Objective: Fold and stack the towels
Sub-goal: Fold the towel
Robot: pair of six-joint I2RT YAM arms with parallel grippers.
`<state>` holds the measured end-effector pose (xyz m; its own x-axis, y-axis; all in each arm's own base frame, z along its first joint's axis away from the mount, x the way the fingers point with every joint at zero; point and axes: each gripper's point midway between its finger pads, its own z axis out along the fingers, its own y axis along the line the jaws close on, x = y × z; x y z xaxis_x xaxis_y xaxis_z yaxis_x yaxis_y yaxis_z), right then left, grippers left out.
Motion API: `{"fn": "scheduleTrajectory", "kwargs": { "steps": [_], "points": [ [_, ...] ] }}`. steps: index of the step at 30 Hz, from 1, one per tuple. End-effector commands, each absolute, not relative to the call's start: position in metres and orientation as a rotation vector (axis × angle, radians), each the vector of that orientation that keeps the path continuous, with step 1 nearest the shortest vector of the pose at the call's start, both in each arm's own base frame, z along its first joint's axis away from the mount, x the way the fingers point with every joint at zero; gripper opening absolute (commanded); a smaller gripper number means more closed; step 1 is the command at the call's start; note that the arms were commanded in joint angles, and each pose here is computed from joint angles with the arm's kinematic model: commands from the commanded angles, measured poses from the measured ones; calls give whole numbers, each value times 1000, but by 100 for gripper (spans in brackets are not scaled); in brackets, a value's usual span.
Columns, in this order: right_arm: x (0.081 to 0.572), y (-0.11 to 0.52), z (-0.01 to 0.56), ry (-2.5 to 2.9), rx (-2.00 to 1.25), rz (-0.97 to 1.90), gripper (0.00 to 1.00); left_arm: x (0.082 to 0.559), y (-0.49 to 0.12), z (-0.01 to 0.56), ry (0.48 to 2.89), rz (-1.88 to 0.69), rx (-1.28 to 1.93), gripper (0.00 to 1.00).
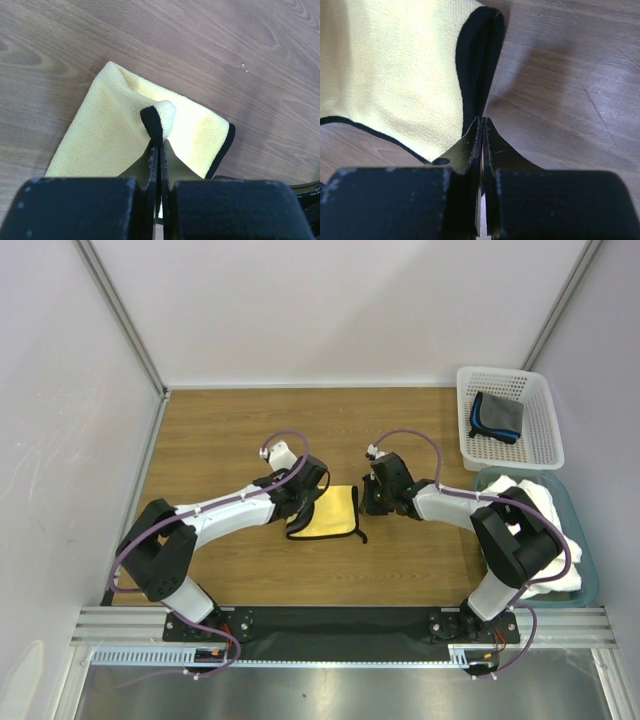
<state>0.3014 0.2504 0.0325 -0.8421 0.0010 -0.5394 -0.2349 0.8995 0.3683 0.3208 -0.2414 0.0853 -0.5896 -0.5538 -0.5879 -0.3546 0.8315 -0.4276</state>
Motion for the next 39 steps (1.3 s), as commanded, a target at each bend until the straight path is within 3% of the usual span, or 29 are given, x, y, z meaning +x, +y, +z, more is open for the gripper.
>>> {"fn": "scheduleTrajectory", "kwargs": {
  "steps": [1, 23, 39],
  "points": [
    [305, 257, 37, 2477, -213, 613, 0, 336, -253, 107, 2198, -400, -671, 0],
    [302, 268, 15, 2511, -93, 633, 0, 348, -288, 95, 2234, -516, -860, 1],
    [302, 258, 10, 2531, -52, 601, 0, 346, -331, 83, 2279, -585, -740, 0]
  ]
}}
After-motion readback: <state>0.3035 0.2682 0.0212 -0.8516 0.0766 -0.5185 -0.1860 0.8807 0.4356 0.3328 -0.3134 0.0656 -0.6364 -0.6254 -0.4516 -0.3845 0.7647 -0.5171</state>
